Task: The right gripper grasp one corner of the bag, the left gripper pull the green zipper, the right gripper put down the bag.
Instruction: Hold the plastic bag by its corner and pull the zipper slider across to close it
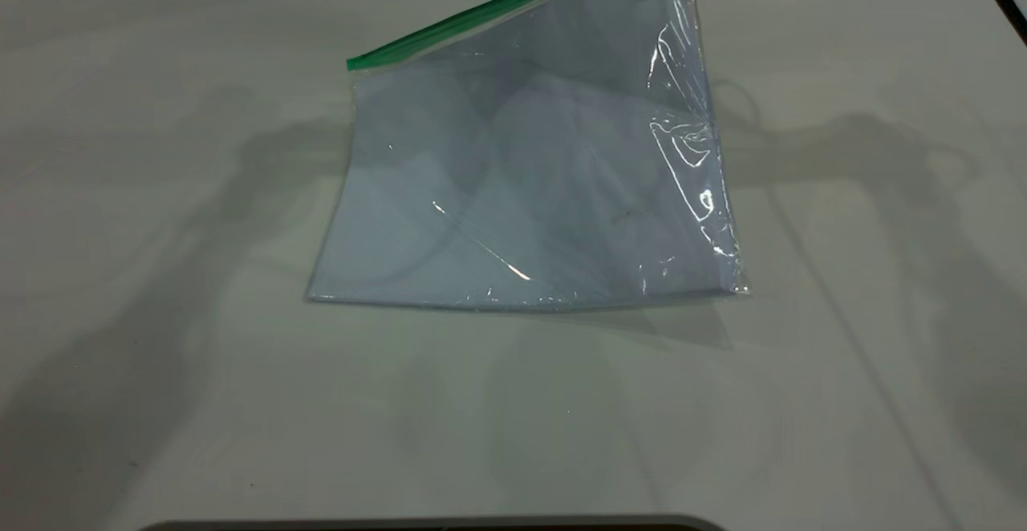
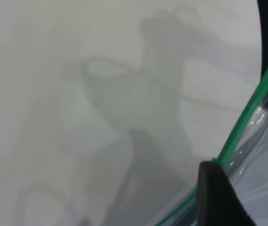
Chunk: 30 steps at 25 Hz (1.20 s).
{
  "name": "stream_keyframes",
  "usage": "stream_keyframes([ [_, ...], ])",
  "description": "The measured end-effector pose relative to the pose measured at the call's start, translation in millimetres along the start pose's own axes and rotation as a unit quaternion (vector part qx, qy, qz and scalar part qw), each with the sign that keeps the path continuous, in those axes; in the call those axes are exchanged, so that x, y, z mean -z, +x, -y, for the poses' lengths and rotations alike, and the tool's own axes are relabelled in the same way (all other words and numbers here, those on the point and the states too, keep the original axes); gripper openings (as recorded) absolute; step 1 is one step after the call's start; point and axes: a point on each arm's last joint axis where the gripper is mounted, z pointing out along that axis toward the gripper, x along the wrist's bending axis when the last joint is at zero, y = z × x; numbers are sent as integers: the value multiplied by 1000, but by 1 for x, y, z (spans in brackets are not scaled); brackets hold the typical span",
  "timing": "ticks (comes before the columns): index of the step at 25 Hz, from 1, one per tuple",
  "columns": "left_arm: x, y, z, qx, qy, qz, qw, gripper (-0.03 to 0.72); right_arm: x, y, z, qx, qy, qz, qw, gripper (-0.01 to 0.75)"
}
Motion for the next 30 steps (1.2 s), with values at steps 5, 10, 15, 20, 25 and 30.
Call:
stream_keyframes([
  [5,-12,2,6,5,6,-5,1000,358,0,0,0,0,0,0,1000,33],
  [10,-27,-4,7,-9,13,0,1000,357,0,0,0,0,1,0,1000,33],
  [15,-29,-4,5,-12,11,-10,1000,325,0,0,0,0,1,-1,1000,33],
  [20,-29,-3,5,-14,12,-18,1000,161,0,0,0,0,1,-1,1000,33],
  [25,-30,-3,6,-21,18,-22,999,53,0,0,0,0,1,0,1000,33],
  [30,-30,0,6,-22,18,-33,999,51,0,-1,0,-1,-1,3,1000,33],
])
